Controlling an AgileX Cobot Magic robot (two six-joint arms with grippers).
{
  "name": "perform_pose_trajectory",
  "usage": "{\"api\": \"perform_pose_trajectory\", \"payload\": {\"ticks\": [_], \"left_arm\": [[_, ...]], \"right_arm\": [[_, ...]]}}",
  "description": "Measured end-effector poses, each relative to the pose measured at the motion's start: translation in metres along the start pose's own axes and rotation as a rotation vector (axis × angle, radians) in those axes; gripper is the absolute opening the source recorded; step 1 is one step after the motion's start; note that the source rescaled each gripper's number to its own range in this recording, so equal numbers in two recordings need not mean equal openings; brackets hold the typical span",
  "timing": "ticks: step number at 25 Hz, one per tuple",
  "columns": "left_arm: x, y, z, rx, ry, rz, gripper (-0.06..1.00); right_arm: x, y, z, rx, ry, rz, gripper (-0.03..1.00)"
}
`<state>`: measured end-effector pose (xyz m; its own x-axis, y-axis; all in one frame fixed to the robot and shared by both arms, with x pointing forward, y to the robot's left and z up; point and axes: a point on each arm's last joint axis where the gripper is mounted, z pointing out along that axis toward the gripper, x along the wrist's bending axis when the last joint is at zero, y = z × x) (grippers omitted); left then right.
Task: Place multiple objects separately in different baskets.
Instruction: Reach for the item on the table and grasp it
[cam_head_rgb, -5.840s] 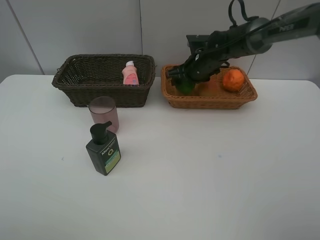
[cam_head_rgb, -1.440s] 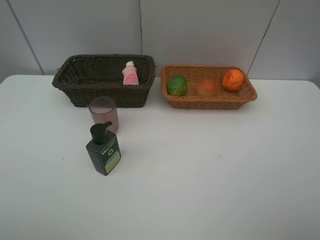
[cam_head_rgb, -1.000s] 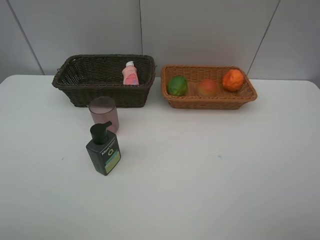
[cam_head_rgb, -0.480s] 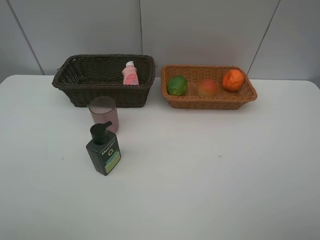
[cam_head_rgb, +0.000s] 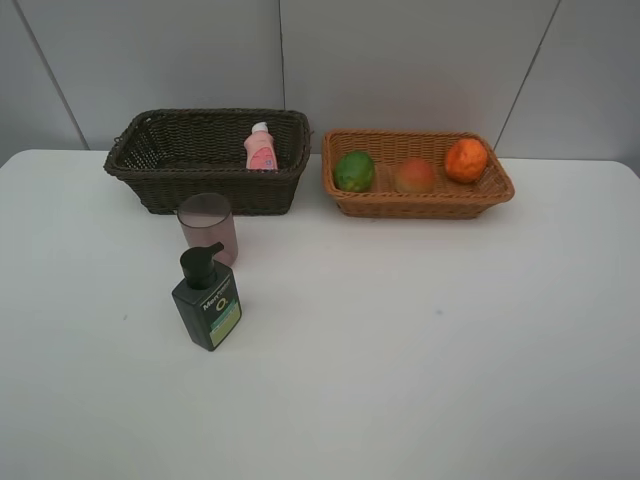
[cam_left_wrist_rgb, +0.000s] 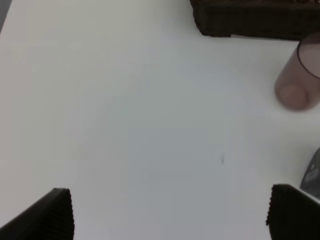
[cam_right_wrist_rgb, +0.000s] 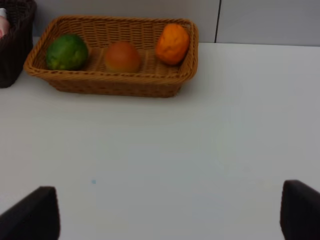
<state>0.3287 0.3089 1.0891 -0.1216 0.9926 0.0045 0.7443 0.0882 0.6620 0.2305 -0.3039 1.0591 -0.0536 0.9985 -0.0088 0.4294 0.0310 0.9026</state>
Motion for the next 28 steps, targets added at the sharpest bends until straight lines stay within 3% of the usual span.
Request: {"api": "perform_pose_trajectory", "payload": {"ticks": [7, 16, 28], "left_arm": [[-0.015, 0.010, 0.036, 0.207, -0.033, 0.088, 1.00], [-0.025, 0.014, 0.066, 0.353, -0.034, 0.123, 1.00], [-0.029, 0.034, 0.061, 0.305, -0.051, 0.114, 1.00]], "right_arm": [[0.000, 0.000, 0.000, 0.000, 0.000, 0.000, 0.94], [0.000, 0.000, 0.000, 0.000, -0.001, 0.000, 0.94], [0.000, 0.000, 0.000, 0.000, -0.001, 0.000, 0.94]]}}
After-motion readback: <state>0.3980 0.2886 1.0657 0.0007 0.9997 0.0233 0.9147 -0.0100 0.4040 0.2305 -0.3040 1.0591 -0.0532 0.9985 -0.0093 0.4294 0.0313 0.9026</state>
